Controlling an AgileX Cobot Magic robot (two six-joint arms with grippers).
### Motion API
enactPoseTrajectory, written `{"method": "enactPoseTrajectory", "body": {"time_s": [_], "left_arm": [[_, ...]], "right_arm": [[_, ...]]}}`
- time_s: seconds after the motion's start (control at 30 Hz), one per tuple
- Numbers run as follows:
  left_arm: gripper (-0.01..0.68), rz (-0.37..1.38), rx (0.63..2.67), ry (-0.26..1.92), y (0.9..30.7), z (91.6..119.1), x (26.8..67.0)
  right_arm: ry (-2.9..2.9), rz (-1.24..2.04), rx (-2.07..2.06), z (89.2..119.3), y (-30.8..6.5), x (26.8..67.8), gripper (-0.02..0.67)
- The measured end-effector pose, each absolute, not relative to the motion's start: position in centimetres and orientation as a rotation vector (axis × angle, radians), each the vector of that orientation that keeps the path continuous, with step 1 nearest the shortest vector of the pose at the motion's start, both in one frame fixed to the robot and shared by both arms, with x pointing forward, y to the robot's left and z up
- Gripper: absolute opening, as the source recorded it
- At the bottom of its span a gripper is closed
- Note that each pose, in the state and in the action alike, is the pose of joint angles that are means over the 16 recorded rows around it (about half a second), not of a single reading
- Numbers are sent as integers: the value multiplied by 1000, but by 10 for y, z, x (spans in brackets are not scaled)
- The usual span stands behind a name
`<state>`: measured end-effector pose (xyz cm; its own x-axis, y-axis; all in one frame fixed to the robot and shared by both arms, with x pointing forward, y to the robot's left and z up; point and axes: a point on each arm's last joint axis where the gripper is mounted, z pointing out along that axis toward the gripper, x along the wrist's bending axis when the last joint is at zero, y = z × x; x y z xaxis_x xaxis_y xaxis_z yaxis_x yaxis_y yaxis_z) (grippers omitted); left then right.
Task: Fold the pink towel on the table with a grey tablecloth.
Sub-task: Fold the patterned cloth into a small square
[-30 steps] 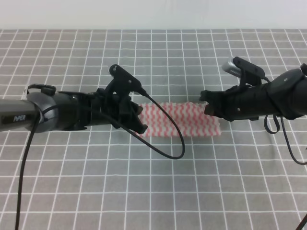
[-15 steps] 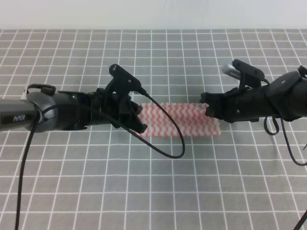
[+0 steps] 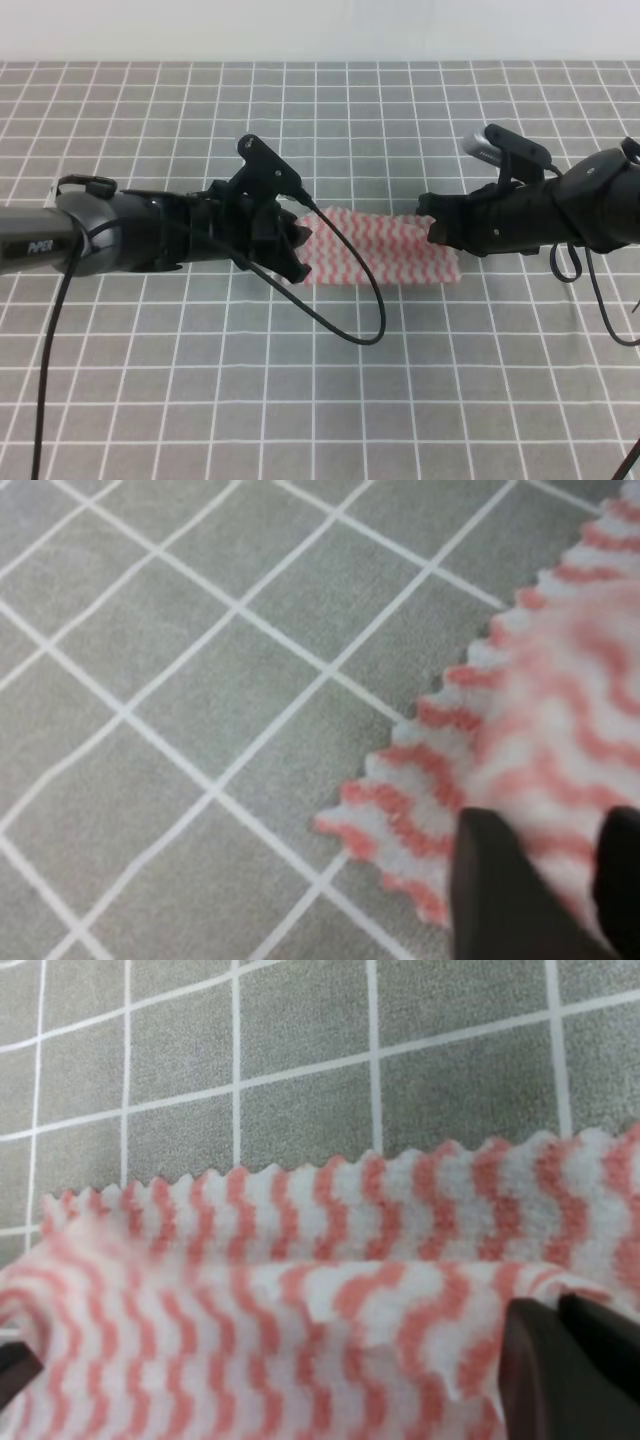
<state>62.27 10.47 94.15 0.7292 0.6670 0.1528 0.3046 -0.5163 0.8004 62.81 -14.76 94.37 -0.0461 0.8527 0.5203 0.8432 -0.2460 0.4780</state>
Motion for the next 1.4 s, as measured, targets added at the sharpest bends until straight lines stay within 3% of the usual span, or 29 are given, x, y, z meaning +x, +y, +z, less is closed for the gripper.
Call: {"method": "enactPoseTrajectory", "body": {"time_s": [0.17, 0.27, 0.53, 0.77, 0.93, 1.4], "left_arm": [[322, 610, 2103, 729, 103, 951, 629], [332, 637, 2077, 753, 103, 960, 634], [212, 602, 1977, 841, 100, 976, 640], [71, 458, 1951, 859, 96, 968, 629], [12, 380, 1972, 808, 93, 957, 620], [-2, 365, 2033, 762, 92, 934, 618]], "right_arm": [[1925, 1196, 2162, 944, -147, 628, -15], [1926, 1196, 2163, 944, -147, 628, -15], [1923, 1198, 2163, 944, -147, 628, -15], [1913, 1202, 2163, 945, -148, 628, -14], [1905, 1204, 2165, 945, -148, 629, -12], [1867, 1209, 2168, 945, -149, 631, 58]]}}
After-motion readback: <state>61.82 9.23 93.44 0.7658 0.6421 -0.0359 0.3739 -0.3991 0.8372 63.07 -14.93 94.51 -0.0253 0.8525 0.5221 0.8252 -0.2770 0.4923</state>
